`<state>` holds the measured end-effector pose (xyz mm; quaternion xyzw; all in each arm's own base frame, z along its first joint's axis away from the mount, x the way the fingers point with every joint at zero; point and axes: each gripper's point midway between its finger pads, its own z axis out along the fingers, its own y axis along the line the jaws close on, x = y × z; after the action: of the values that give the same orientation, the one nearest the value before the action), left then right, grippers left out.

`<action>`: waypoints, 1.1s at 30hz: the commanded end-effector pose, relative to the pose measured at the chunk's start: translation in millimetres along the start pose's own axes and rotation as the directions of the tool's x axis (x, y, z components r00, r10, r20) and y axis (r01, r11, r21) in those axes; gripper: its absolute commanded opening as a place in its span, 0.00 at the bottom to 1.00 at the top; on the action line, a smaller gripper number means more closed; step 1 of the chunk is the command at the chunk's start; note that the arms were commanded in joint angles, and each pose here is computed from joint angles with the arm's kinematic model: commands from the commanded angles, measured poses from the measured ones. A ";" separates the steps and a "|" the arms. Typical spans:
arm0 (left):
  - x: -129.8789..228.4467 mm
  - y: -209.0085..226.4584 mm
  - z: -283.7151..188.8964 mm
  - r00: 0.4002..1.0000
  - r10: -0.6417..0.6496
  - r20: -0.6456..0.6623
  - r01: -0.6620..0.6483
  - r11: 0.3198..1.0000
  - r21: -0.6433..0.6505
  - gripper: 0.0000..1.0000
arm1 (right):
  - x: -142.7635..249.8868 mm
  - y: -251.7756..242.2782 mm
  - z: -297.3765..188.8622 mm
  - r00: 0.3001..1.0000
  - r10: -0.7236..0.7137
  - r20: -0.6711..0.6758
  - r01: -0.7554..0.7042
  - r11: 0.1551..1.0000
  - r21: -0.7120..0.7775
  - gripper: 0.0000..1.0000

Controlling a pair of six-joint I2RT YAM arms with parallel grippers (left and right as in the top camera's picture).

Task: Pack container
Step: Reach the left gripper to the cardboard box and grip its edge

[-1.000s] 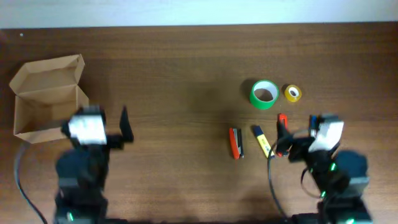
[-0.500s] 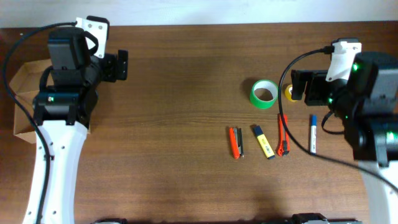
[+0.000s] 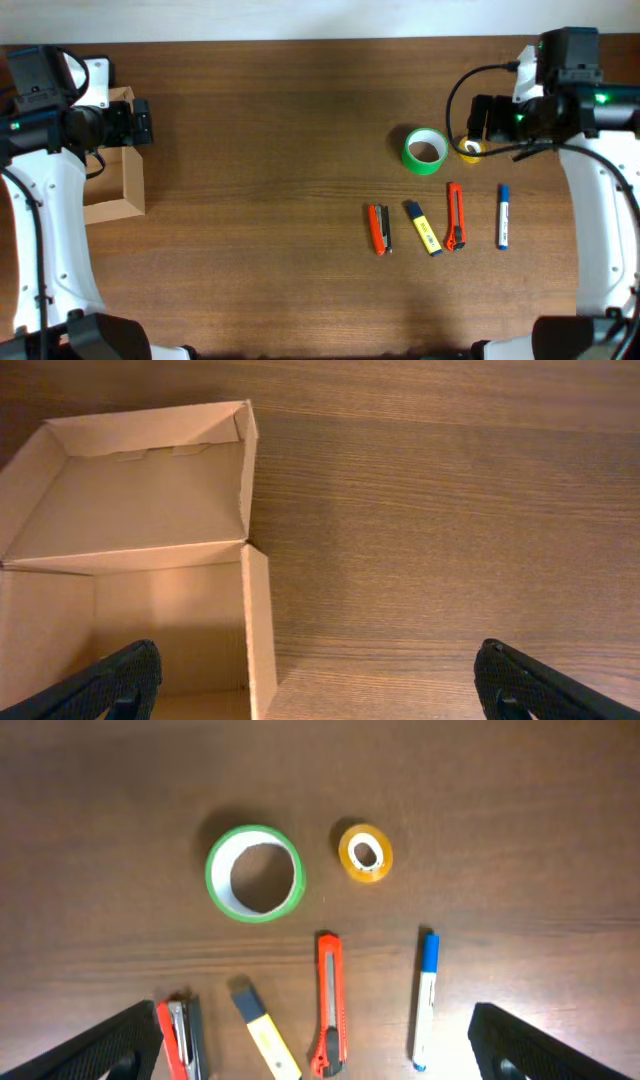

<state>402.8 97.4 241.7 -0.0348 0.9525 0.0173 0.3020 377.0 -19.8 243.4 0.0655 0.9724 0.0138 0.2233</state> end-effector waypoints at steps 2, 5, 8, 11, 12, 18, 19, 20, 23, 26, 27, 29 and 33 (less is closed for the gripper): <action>15.4 10.0 19.1 0.994 -0.046 -0.095 0.043 0.999 -0.030 0.90 | -4.1 -2.9 3.5 1.000 0.009 -0.006 -0.009 1.000 0.013 0.99; 54.0 15.3 59.7 0.953 -0.091 -0.288 0.078 0.995 -0.056 0.76 | -4.2 -2.9 3.5 1.000 0.010 -0.006 -0.010 1.000 0.013 0.99; 88.4 24.2 89.2 0.892 -0.112 -0.437 0.072 0.992 -0.108 0.72 | -3.0 -3.0 3.5 1.000 0.010 -0.011 -0.010 1.000 0.014 0.99; 103.2 28.5 106.2 0.861 -0.116 -0.495 0.061 0.990 -0.127 0.72 | -0.1 -3.2 3.5 1.000 0.010 -0.023 -0.010 1.000 0.015 0.99; 105.0 29.5 109.7 0.858 -0.117 -0.501 0.058 0.990 -0.130 0.72 | 1.1 -3.3 3.4 1.000 0.010 -0.028 -0.010 1.000 0.015 0.99; 102.0 39.7 114.1 0.866 -0.113 -0.487 0.030 0.984 -0.175 0.72 | 6.8 -3.7 3.2 0.999 0.011 -0.051 -0.010 1.000 0.017 0.99; 101.1 39.9 114.6 0.868 -0.113 -0.484 0.030 0.984 -0.176 0.72 | 7.3 -3.8 3.2 0.999 0.012 -0.053 -0.011 1.000 0.017 0.99; 100.6 40.0 114.9 0.869 -0.113 -0.481 0.031 0.984 -0.177 0.72 | 7.5 -3.8 3.2 0.998 0.012 -0.054 -0.011 1.000 0.017 0.99; 98.9 42.2 115.9 0.873 -0.128 -0.471 0.044 0.982 -0.186 0.65 | 7.5 -3.8 3.2 0.998 0.012 -0.054 -0.011 1.000 0.018 0.99; 98.3 43.4 118.2 0.874 -0.161 -0.458 0.091 0.981 -0.171 0.57 | 7.4 -3.8 3.2 0.999 0.012 -0.053 -0.011 1.000 0.018 0.99; 99.2 43.1 120.0 0.873 -0.171 -0.457 0.112 0.982 -0.153 0.57 | 7.4 -3.8 3.2 0.999 0.011 -0.053 -0.010 1.000 0.018 0.99; 104.2 44.7 124.5 0.862 -0.192 -0.469 0.140 0.980 -0.143 0.57 | 7.3 -3.9 3.2 0.999 0.011 -0.053 -0.010 1.000 0.018 0.99; 114.3 45.0 133.5 0.841 -0.204 -0.501 0.161 0.979 -0.128 0.57 | 7.3 -3.9 3.2 0.999 0.011 -0.053 -0.010 1.000 0.018 0.99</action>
<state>382.6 147.1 81.8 -0.1302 0.9893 0.0416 0.0513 368.9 -19.3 228.1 0.0678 0.9805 0.0136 0.1839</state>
